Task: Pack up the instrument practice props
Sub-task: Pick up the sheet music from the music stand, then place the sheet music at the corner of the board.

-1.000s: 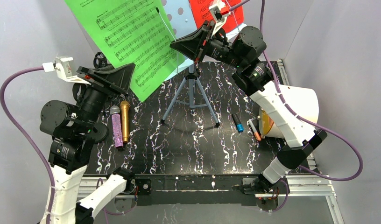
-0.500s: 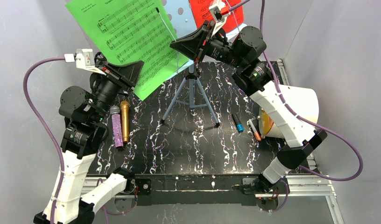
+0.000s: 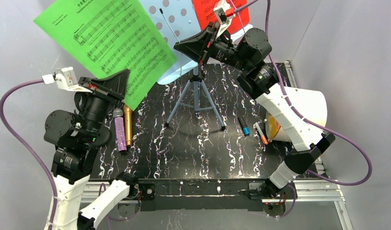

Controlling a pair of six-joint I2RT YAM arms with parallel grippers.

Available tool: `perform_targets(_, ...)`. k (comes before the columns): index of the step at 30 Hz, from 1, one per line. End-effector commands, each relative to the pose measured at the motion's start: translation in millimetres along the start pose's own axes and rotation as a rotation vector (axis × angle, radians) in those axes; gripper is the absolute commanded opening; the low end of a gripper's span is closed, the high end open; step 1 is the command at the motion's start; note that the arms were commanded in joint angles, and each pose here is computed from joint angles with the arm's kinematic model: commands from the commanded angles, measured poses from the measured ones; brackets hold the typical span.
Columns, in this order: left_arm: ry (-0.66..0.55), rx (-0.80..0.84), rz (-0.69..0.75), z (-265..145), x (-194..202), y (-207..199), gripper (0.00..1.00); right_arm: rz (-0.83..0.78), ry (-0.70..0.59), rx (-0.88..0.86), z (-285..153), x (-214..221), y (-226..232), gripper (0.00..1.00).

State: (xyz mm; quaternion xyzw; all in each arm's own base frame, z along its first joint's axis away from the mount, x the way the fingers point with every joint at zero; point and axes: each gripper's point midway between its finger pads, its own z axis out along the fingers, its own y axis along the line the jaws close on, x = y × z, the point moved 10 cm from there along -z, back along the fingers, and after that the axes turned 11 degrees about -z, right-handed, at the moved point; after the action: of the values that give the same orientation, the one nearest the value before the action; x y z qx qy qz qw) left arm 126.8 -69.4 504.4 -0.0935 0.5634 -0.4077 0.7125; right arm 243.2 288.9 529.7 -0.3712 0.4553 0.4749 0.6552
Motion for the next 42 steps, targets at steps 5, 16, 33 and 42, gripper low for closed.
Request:
perform_targets(5, -0.072, -0.199, 0.116, -40.3, -10.2, 18.0, 0.00, -0.087, 0.004, 0.113, -2.6, 3.7, -16.6, 0.01)
perform_targets(16, -0.055, -0.355, 0.176, -83.2, -7.5, 35.3, 0.00, -0.087, 0.024, 0.148, 2.2, 15.5, -24.2, 0.12)
perform_targets(33, 0.170, -0.394, 0.120, -26.6, 63.4, 76.1, 0.00, -0.119, 0.027, 0.142, -8.1, 18.7, -19.4, 0.48)
perform_targets(42, 0.197, -0.425, 0.074, 12.0, 98.5, 100.3, 0.00, -0.153, 0.019, 0.152, -38.1, 20.9, -2.9, 0.71)
